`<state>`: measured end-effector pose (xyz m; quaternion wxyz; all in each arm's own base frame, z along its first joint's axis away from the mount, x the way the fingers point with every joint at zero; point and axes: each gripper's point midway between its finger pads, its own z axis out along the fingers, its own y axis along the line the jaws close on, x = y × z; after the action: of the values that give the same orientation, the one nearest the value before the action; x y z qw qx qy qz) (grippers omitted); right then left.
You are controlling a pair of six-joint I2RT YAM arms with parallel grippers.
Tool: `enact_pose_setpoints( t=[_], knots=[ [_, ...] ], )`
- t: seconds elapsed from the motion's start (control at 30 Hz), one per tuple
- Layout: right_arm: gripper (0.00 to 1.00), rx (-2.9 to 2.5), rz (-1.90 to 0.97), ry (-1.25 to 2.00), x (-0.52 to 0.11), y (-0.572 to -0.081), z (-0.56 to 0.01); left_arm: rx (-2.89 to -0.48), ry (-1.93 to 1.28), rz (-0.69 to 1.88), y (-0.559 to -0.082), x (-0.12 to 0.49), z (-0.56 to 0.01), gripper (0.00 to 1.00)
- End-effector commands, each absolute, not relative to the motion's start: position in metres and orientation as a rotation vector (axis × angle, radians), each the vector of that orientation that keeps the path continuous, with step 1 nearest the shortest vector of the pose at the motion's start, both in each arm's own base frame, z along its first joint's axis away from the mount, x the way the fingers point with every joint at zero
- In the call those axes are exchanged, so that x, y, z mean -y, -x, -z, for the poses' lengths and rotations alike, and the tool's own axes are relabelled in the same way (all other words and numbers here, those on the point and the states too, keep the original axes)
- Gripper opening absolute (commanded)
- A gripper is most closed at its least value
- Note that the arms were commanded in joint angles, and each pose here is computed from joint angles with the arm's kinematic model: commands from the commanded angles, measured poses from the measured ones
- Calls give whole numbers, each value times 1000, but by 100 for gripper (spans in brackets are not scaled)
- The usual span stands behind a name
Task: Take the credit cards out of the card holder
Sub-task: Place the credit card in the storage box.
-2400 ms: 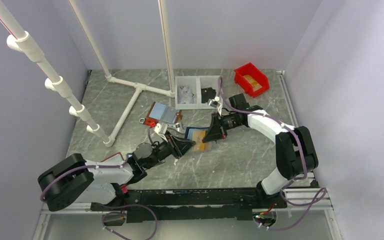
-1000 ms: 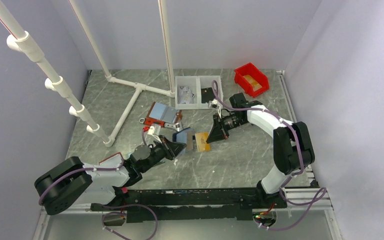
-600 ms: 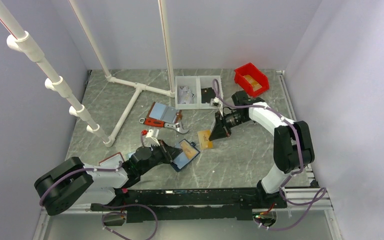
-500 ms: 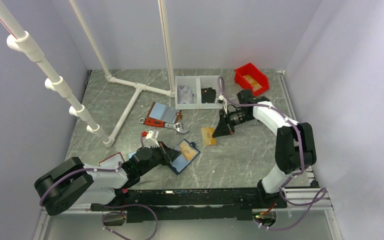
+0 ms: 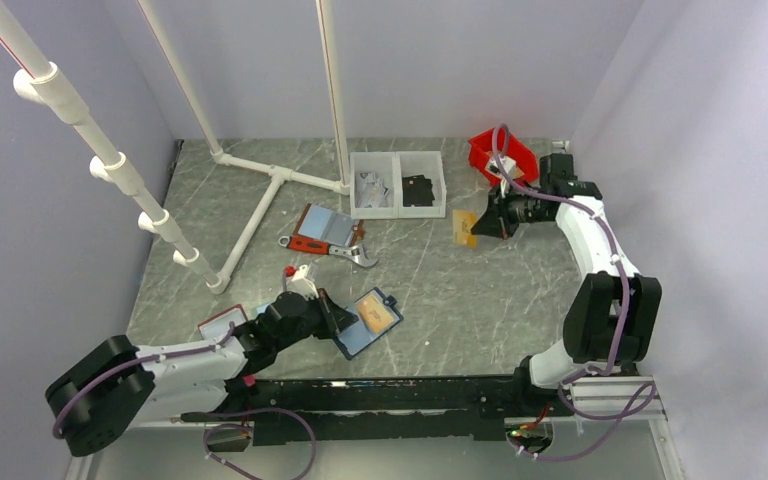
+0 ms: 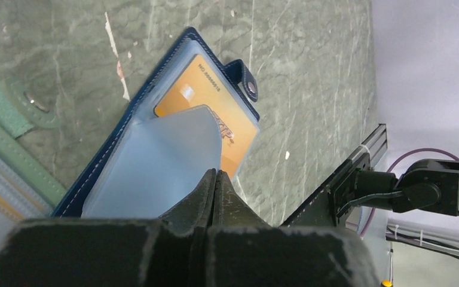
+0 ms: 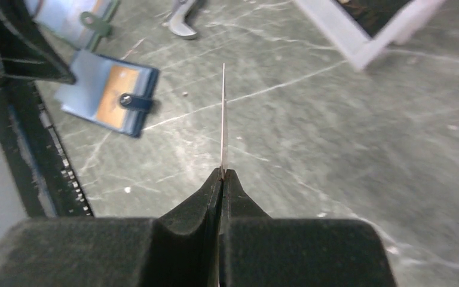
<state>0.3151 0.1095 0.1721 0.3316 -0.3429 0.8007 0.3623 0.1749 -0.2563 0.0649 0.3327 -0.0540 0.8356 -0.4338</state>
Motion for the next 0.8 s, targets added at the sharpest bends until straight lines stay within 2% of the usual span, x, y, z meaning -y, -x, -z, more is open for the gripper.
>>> enact_pose_setpoints(
  t=[0.0,0.1,0.2,0.27,0.43,0.77],
  knots=[
    [0,-2080,-676,874,-79,-353,-202,-2268,130,1077,-167,248,-61,0],
    [0,-2107,-584,832,-62,-370,-209,-2278,130,1058,-166,244,-61,0],
    [0,-2121,-524,781,-47,-383,-218,-2298,134,1031,-166,239,-58,7],
    [0,-2121,-477,745,-36,-391,-224,-2317,137,1008,-166,236,-55,15],
    [0,-2130,-359,649,-4,-409,-233,-2366,126,1009,-158,233,-52,41],
    [0,-2139,-221,542,41,-445,-244,-2347,114,949,-152,214,-75,77]
  ],
)
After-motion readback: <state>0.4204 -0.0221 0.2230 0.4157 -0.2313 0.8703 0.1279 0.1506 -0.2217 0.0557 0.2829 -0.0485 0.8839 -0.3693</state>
